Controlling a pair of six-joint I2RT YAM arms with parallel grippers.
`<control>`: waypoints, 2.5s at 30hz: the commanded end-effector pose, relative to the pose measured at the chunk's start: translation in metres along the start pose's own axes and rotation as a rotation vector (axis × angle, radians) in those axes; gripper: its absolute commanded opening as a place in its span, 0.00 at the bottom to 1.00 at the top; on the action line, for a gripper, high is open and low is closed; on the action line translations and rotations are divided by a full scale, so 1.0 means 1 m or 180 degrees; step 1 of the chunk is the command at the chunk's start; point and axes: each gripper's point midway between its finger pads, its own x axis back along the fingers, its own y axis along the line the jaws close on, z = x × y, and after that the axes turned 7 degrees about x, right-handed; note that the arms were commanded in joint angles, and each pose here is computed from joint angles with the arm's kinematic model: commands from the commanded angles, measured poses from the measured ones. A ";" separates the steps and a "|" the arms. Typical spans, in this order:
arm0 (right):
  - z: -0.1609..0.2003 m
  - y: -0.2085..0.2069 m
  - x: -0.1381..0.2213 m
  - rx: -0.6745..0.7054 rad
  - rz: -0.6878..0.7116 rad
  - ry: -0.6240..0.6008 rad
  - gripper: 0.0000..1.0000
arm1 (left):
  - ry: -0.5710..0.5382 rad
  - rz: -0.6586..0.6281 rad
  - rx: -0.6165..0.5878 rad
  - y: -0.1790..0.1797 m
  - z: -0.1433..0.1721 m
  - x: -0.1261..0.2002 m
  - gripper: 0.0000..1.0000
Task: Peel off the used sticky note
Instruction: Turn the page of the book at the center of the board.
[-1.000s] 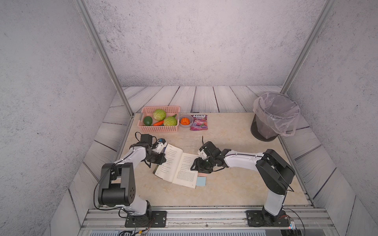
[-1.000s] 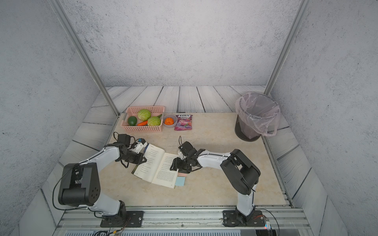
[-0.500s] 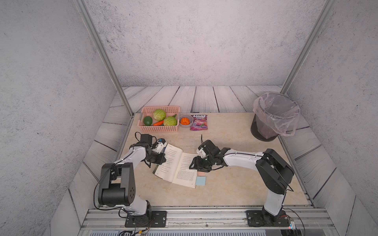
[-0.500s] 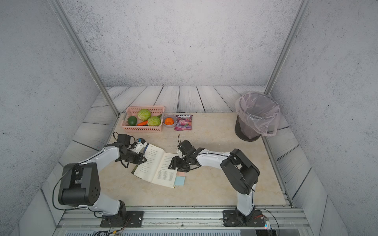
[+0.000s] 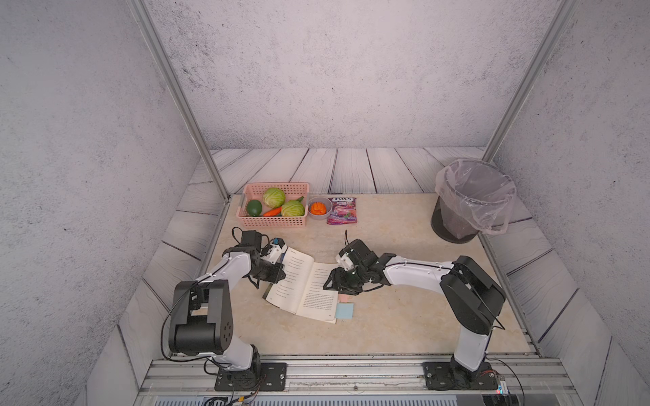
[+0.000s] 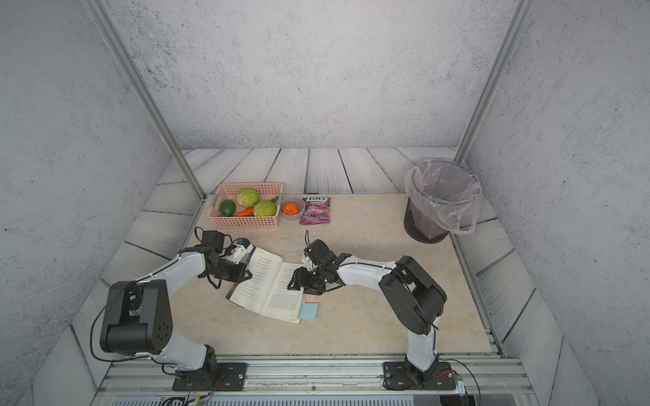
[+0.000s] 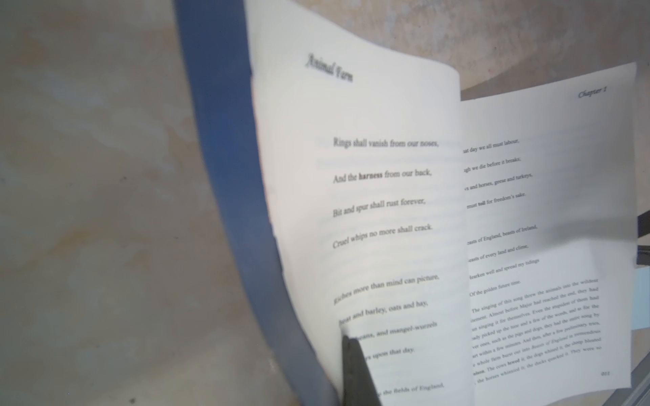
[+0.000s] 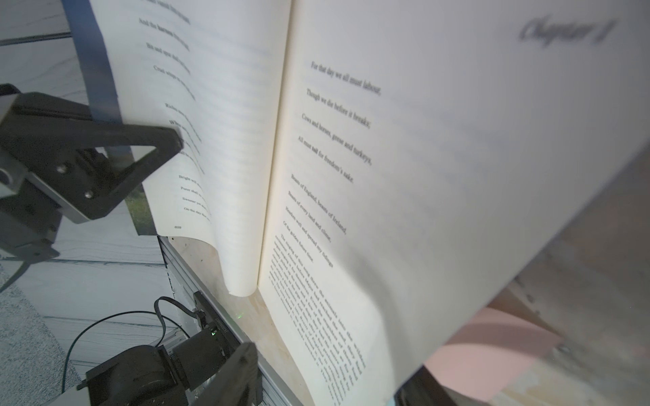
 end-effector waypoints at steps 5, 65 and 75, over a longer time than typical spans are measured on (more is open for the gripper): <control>-0.004 0.017 0.001 0.0188 -0.0039 -0.0040 0.63 | 0.0171 0.0016 0.0028 0.001 0.014 -0.004 0.00; -0.008 0.044 -0.014 0.0485 -0.0057 0.0144 0.64 | 0.0162 0.0021 0.0024 0.001 0.013 -0.004 0.00; -0.043 0.090 -0.024 0.0708 -0.0469 -0.0051 0.66 | 0.0163 0.0110 0.0006 -0.004 0.013 -0.002 0.00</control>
